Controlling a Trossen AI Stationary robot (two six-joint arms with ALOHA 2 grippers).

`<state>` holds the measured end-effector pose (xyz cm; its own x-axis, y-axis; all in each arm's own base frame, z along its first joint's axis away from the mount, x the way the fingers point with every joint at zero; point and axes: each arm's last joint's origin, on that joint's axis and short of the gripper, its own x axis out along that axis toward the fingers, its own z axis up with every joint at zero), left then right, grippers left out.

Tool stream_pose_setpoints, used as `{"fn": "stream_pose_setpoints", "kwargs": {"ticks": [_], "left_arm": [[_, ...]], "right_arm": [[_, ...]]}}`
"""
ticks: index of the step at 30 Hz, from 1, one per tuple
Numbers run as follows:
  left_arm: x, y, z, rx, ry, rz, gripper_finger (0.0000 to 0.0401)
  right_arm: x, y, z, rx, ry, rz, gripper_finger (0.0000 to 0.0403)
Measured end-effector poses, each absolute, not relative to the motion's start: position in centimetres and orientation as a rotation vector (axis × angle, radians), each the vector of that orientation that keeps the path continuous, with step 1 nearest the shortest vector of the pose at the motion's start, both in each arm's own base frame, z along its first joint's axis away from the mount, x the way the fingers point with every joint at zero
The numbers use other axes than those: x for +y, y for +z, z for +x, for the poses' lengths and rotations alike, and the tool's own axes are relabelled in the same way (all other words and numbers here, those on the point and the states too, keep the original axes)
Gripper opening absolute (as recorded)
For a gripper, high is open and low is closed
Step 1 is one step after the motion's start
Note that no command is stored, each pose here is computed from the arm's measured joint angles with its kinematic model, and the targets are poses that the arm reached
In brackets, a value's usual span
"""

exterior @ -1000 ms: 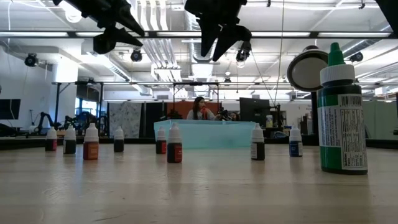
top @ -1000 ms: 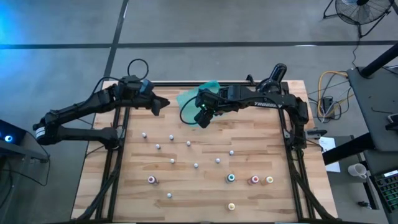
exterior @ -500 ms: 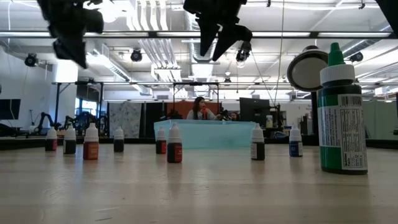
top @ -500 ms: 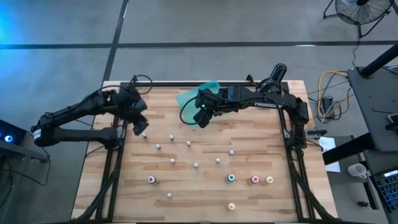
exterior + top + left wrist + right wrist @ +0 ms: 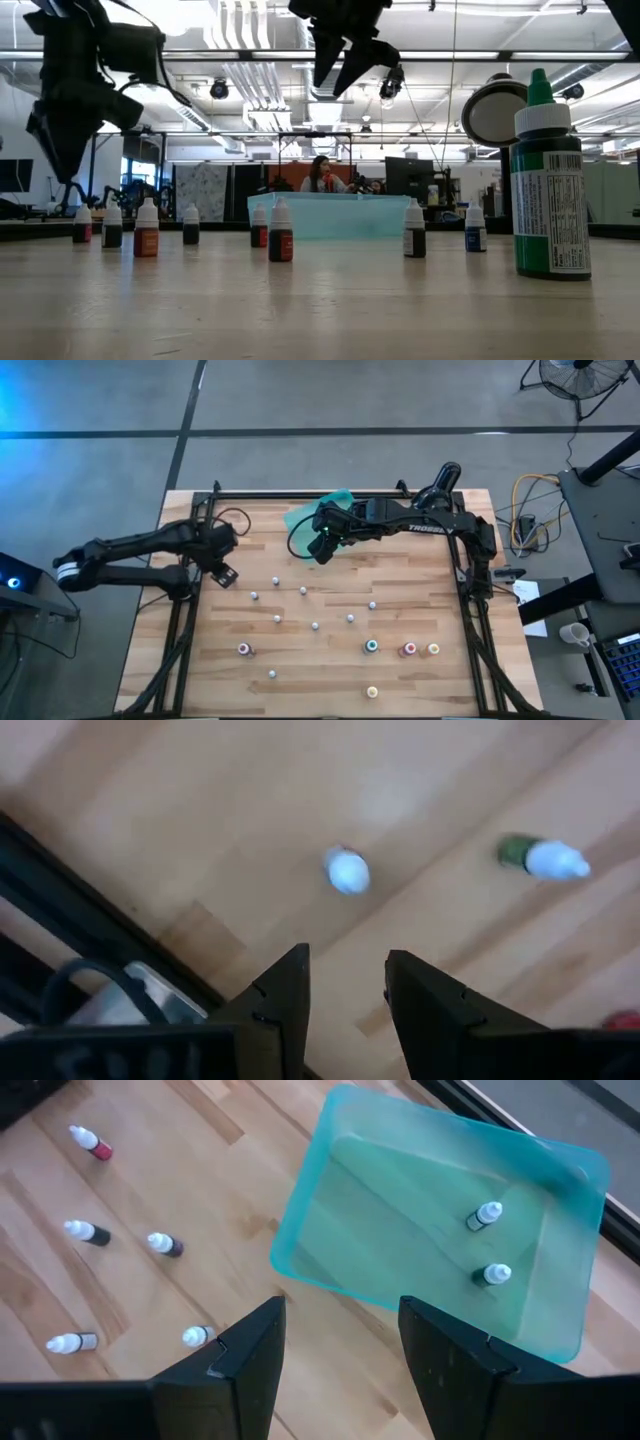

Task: Pick & Place food coloring
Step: Put the green small food coloring into the green bin

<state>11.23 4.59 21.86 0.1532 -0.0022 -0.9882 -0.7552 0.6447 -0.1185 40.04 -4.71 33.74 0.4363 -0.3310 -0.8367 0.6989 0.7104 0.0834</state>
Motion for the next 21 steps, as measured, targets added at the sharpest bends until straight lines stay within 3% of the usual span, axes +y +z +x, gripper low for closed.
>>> {"fn": "stream_pose_setpoints", "kwargs": {"ticks": [7, 21], "left_arm": [[4.9, 21.9, 11.0, 1.248, 0.701, -0.618, 0.0106], [5.2, 20.6, 12.1, 1.248, 0.697, -0.701, 0.0106]], "right_arm": [[-4.8, 33.6, 40.0, 0.914, -0.694, 0.443, 0.0190], [-4.9, 33.5, 39.9, 0.917, -0.697, 0.440, 0.0190]]}}
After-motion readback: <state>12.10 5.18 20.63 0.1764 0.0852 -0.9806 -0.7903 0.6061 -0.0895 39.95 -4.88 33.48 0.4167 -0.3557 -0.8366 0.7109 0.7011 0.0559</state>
